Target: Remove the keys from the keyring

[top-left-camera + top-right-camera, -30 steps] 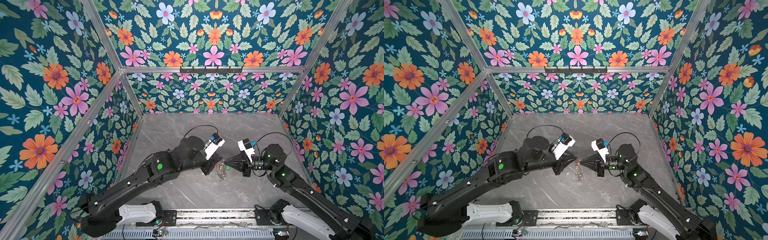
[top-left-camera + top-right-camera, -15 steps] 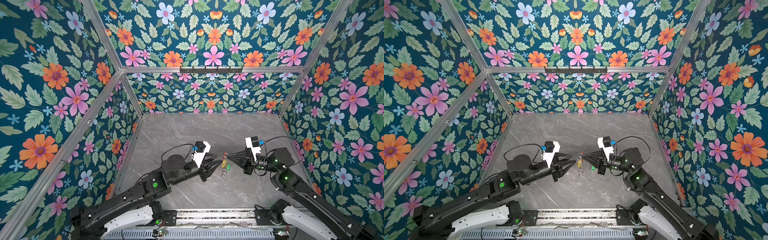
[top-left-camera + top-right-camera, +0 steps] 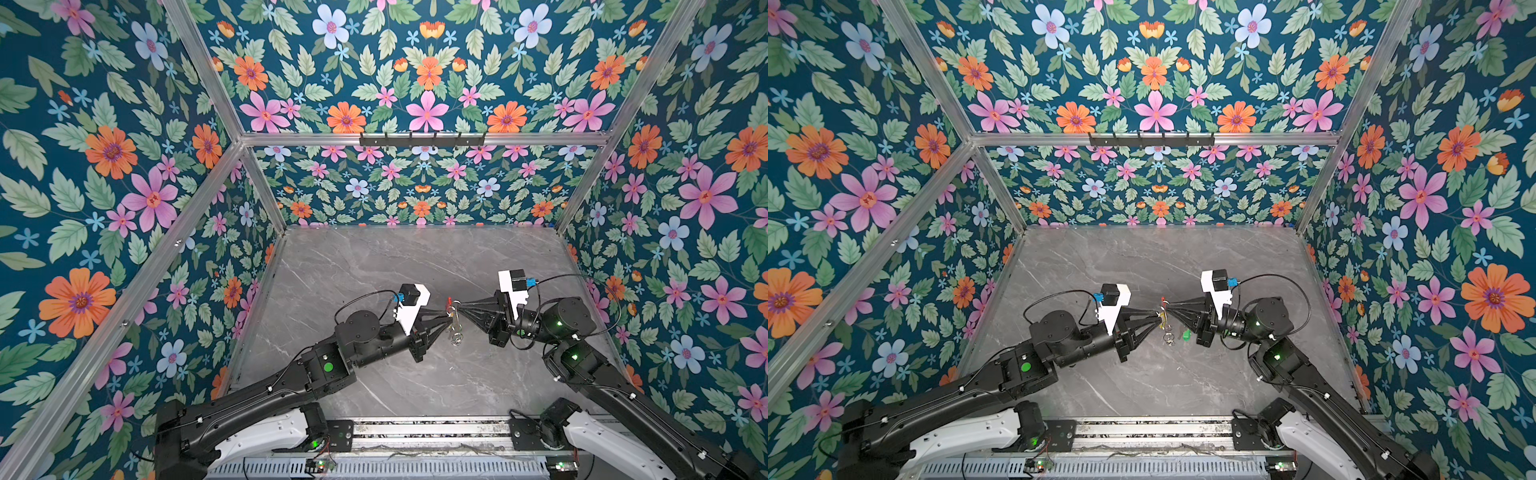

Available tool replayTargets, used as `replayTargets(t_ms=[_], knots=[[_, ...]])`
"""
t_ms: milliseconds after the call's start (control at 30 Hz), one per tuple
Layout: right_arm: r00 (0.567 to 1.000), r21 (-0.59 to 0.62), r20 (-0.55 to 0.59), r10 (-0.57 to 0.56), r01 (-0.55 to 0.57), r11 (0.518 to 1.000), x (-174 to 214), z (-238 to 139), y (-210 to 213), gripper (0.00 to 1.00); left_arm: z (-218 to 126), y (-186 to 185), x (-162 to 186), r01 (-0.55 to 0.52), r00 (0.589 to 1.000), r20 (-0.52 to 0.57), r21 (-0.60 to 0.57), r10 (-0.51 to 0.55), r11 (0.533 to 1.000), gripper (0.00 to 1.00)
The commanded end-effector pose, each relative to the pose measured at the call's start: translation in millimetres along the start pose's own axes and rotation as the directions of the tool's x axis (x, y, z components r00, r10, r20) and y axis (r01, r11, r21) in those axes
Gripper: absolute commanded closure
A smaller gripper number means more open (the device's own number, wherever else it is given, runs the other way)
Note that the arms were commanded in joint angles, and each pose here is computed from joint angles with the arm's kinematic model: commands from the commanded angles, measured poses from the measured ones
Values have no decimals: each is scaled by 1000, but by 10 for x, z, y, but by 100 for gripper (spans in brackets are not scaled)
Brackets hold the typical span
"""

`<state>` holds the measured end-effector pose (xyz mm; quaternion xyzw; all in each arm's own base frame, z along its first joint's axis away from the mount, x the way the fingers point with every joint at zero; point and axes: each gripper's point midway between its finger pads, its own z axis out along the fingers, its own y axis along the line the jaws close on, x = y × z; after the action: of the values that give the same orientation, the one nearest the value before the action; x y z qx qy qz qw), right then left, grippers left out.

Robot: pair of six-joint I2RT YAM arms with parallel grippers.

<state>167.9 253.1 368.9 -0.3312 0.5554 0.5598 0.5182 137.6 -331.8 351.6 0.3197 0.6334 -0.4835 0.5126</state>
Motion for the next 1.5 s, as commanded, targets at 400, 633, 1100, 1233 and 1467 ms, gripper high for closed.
replayTargets(t_ms=[400, 633, 1100, 1233, 1467], knots=[[998, -12, 58, -3, 3, 1000, -85, 18, 2, 100, 139, -115, -50, -13, 1000, 29, 74, 11, 997, 100], [998, -9, 62, 5, -5, 1000, -70, 25, -8, 100, 287, -136, 77, 0, 1000, -25, 101, 2, 995, 100], [999, 54, 30, -35, 33, 998, -30, -92, 15, 100, -33, 43, 86, 31, 999, -20, -17, -31, 999, 72], [1000, 33, -3, -29, 29, 999, 46, -94, 36, 100, -228, 62, 47, 24, 1000, 1, -37, -24, 999, 69], [998, -106, -51, -21, 16, 994, 82, -23, 200, 100, -411, 44, -289, 23, 988, 151, 129, -42, 991, 64]])
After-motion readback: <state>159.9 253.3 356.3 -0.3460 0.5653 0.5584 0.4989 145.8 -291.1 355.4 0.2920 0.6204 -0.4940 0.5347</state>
